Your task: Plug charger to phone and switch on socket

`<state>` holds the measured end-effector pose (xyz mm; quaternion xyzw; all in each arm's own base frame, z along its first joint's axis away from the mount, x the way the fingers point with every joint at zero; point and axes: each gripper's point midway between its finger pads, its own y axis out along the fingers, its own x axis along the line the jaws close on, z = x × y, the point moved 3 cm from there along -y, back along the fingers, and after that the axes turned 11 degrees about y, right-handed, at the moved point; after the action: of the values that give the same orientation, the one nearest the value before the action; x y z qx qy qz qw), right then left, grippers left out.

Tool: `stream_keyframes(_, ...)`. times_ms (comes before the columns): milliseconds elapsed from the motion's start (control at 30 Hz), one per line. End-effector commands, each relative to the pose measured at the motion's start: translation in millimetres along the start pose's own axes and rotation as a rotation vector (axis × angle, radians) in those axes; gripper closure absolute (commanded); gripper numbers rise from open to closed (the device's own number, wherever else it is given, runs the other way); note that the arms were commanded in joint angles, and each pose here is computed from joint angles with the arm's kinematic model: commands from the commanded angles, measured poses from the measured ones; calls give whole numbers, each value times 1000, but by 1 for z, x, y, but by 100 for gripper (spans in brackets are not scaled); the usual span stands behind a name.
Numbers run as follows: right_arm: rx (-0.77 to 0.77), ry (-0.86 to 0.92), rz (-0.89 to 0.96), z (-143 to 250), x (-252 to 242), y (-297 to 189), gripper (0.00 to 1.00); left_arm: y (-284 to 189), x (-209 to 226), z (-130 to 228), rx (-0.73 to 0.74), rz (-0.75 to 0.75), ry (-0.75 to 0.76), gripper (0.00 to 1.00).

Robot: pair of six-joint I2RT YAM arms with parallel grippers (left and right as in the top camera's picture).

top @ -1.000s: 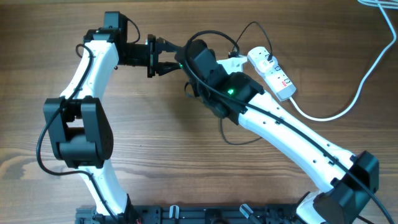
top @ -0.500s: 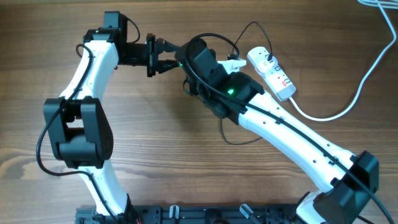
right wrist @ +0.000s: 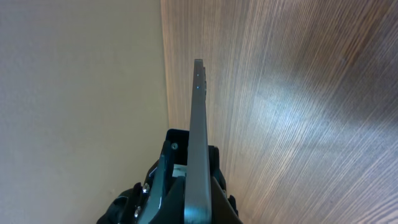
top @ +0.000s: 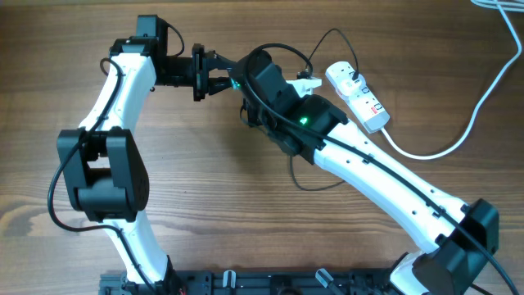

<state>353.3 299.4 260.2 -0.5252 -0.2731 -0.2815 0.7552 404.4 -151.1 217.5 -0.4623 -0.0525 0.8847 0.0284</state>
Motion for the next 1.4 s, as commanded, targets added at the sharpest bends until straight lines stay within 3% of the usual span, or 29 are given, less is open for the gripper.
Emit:
stream_keyframes(0, 53, 37, -28, 8, 12, -15, 96, 0, -11, 13, 17, 18, 36, 76)
stream_keyframes(167, 52, 36, -28, 8, 12, -15, 95, 0, -11, 13, 17, 18, 36, 93)
stream_keyframes(300, 22, 35, -52, 4, 15, -15, 80, 0, -11, 13, 17, 17, 36, 96)
stream_keyframes(467, -113, -53, -155, -16, 31, -21, 47, -1, -12, 5, -19, -2, 95, 96)
stream_keyframes(567, -184, -274, -199, -28, 48, -35, 42, -6, -7, -12, -115, -64, 139, 96)
stream_keyframes(600, -215, -367, -211, -35, 56, -42, 33, -10, -3, -20, -168, -96, 152, 96)
stream_keyframes(667, -259, -599, -210, -51, 72, -54, 0, -22, 2, -38, -277, -158, 186, 96)
stream_keyframes(767, -269, -929, -146, -74, 83, -61, 0, -37, 2, -55, -371, -223, 357, 96)
stream_keyframes(867, -203, -1169, 73, -111, 62, -48, 1, -59, 15, -76, -508, -361, 408, 96)
stream_keyframes(967, -68, -1223, 308, -137, 16, -25, 1, -72, 24, -81, -583, -481, 447, 96)
stream_keyframes(1067, 130, -1341, 453, -136, -33, 11, 1, -91, 27, -78, -716, -668, 480, 96)
stream_keyframes(1233, 248, -1247, 600, -139, -80, 53, 4, -124, 30, -69, -890, -870, 442, 96)
stream_keyframes(1333, 286, -1244, 699, -143, -110, 75, 13, -127, 33, -68, -899, -893, 429, 96)
stream_keyframes(1367, 294, -1243, 730, -143, -119, 80, 21, -127, 33, -68, -900, -893, 429, 96)
